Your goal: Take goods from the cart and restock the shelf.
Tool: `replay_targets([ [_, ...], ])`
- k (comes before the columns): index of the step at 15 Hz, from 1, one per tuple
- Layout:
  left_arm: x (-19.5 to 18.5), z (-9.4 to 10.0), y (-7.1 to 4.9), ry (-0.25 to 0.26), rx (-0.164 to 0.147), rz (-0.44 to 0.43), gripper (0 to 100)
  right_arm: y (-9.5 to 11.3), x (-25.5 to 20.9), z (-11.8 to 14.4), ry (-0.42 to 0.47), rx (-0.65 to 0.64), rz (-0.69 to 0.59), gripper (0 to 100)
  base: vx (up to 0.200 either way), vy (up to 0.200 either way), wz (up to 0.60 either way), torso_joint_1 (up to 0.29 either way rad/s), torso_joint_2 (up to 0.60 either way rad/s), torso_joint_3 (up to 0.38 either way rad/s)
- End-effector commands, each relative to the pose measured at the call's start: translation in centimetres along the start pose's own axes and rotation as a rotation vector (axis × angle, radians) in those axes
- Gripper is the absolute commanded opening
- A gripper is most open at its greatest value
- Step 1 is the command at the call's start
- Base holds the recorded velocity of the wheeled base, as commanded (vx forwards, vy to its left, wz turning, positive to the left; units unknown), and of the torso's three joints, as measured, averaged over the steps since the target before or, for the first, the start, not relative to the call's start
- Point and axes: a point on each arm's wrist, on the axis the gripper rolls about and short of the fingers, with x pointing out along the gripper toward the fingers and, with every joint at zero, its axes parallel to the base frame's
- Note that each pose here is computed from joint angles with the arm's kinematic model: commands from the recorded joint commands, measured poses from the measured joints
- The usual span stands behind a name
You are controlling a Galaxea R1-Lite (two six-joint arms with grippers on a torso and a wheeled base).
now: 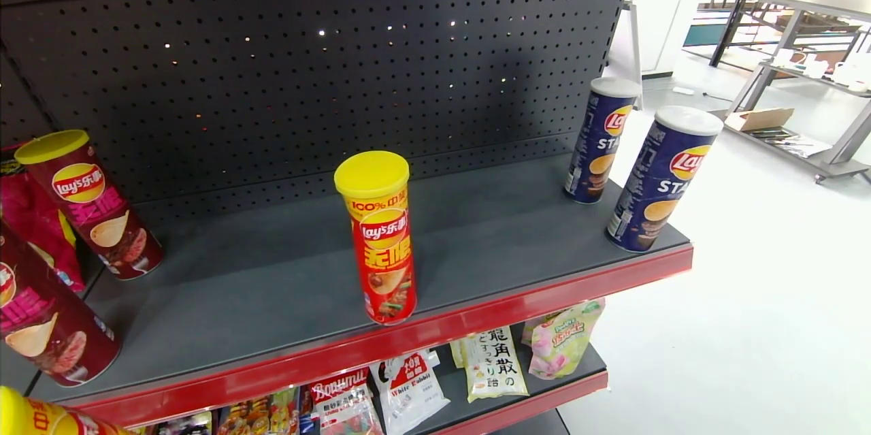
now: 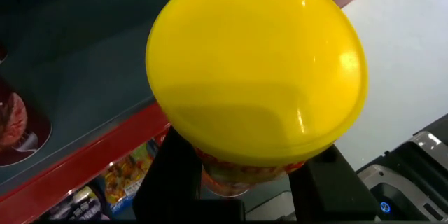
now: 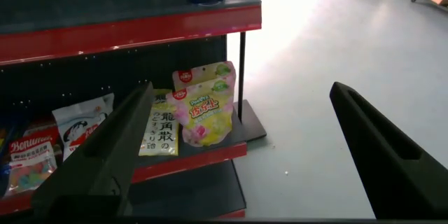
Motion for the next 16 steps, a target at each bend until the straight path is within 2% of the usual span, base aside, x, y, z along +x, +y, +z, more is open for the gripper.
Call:
replay_targets([
  [1,1.0,0.8,0.4,0.028,0.004,-0.006,0,0.0,0.0,0.0,0.001,0.000,0.001,100,0.000,0.000,0.00,0.000,0.00,0.000],
  [2,2.0,1.4,0.8,0.028,0.034,-0.039,0,0.0,0.0,0.0,0.001,0.000,0.001,100,0.000,0.000,0.00,0.000,0.00,0.000],
  [3,3.0,2.1,1.1,0.029,0.043,-0.061,0,0.0,0.0,0.0,0.001,0.000,0.001,100,0.000,0.000,0.00,0.000,0.00,0.000],
  [7,7.6,4.3,2.7,0.043,0.053,-0.035,0,0.0,0.0,0.0,0.001,0.000,0.001,100,0.000,0.000,0.00,0.000,0.00,0.000],
  [8,9.5,4.9,3.3,0.048,0.074,-0.030,0,0.0,0.0,0.0,0.001,0.000,0.001,100,0.000,0.000,0.00,0.000,0.00,0.000],
  [11,13.0,7.8,4.5,0.016,0.098,0.005,0,0.0,0.0,0.0,0.001,0.000,0.001,100,0.000,0.000,0.00,0.000,0.00,0.000],
  [12,14.9,9.4,5.2,0.016,0.117,0.017,0,0.0,0.0,0.0,0.001,0.000,0.001,100,0.000,0.000,0.00,0.000,0.00,0.000],
  [16,19.7,11.4,6.0,0.044,0.123,0.006,0,0.0,0.0,0.0,0.001,0.000,0.001,100,0.000,0.000,0.00,0.000,0.00,0.000],
])
